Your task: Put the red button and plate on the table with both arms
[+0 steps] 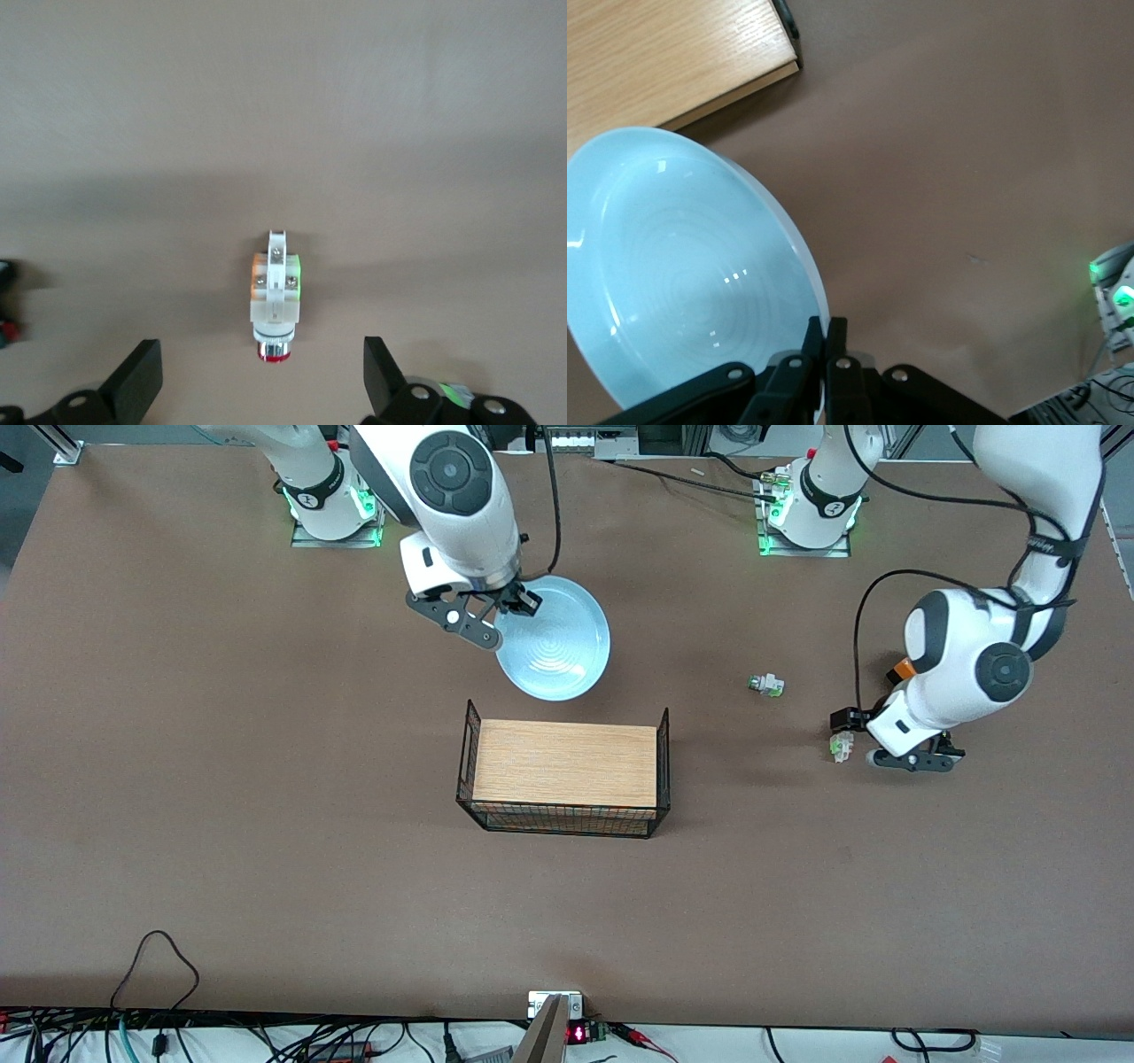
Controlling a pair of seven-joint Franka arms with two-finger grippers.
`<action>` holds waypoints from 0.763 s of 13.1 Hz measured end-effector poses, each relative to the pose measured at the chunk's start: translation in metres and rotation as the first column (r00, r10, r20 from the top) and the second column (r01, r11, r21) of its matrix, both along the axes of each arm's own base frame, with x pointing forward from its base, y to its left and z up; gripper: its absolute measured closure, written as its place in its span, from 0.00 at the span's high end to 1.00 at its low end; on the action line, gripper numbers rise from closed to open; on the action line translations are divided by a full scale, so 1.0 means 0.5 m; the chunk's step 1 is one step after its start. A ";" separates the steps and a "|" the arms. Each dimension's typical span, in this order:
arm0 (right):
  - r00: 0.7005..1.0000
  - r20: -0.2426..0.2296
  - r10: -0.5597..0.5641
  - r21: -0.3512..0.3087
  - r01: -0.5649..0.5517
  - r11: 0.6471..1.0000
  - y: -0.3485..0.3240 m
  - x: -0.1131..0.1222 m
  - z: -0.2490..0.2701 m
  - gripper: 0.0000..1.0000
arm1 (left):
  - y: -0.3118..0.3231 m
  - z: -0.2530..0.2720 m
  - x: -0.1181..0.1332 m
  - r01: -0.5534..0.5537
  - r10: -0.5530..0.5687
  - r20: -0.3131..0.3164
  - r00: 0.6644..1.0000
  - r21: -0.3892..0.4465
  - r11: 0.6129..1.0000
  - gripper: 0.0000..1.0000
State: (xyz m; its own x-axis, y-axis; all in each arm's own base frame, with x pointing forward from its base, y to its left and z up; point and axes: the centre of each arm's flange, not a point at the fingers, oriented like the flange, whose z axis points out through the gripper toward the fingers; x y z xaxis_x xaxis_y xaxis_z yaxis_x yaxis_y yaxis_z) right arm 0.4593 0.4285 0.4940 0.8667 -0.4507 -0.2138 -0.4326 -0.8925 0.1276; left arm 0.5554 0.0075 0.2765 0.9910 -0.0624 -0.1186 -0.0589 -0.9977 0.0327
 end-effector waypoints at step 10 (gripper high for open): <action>0.955 -0.065 0.290 0.221 -0.269 0.937 -0.536 0.240 0.021 0.03 | 0.023 0.435 0.126 -0.018 0.018 0.052 0.998 -0.001 1.000 1.00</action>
